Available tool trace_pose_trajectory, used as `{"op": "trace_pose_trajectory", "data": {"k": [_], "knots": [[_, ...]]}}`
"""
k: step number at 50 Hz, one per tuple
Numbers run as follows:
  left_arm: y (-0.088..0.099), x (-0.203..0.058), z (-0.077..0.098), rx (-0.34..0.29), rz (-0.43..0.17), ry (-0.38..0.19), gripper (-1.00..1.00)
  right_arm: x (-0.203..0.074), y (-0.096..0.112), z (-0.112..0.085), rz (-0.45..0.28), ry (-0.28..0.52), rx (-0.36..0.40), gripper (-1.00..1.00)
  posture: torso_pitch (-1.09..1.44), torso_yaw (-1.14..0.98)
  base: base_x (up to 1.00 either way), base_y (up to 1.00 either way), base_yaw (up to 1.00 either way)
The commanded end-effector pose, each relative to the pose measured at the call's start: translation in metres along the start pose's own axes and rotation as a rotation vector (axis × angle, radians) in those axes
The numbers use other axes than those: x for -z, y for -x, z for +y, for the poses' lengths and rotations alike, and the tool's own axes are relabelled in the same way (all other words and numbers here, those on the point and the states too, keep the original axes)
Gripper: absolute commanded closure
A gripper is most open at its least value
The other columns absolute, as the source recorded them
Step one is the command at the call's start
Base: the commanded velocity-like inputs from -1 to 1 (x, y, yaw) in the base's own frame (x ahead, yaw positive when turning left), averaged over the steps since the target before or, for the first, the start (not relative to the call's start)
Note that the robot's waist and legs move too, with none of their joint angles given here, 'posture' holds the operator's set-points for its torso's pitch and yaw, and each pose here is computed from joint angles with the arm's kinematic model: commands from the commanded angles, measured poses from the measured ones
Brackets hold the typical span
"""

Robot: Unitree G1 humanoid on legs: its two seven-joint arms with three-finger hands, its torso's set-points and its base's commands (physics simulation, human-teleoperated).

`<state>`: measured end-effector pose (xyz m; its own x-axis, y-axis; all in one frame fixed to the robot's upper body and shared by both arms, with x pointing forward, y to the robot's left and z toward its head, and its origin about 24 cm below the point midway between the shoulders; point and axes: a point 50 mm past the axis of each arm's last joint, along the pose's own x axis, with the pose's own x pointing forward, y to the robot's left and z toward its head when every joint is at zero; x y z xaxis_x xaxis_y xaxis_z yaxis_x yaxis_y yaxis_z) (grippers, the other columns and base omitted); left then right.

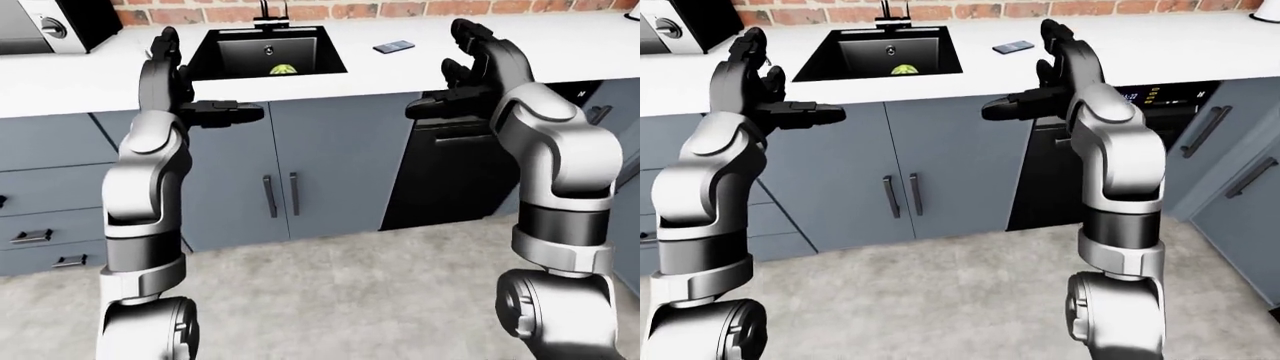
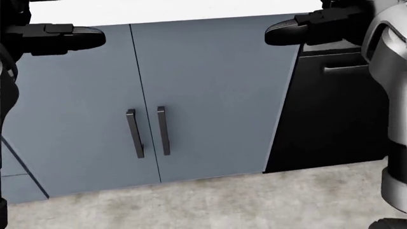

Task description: Turn the sink spout to the right.

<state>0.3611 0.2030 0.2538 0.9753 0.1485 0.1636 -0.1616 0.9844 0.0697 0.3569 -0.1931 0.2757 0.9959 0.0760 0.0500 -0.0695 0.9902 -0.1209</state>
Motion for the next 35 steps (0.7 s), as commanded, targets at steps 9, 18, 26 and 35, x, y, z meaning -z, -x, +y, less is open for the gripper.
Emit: {"op": "trace_pose_trajectory", "data": {"k": [9, 18, 26, 35], "knots": [[0.006, -0.039, 0.004, -0.011, -0.129, 0.003, -1.00, -0.034, 0.009, -0.003, -0.132, 0.022, 0.030, -1.00, 0.00, 0.00, 0.00, 0.05, 0.67], [0.007, -0.043, 0.005, -0.015, -0.139, 0.002, -1.00, -0.034, 0.010, -0.001, -0.124, 0.028, 0.021, -1.00, 0.00, 0.00, 0.01, 0.00, 0.00], [0.007, -0.044, 0.004, -0.013, -0.140, 0.001, -1.00, -0.035, 0.011, -0.001, -0.126, 0.027, 0.018, -1.00, 0.00, 0.00, 0.10, 0.00, 0.00], [0.008, -0.045, 0.002, -0.009, -0.141, -0.002, -1.00, -0.036, 0.012, -0.002, -0.130, 0.026, 0.017, -1.00, 0.00, 0.00, 0.17, 0.00, 0.00]]}}
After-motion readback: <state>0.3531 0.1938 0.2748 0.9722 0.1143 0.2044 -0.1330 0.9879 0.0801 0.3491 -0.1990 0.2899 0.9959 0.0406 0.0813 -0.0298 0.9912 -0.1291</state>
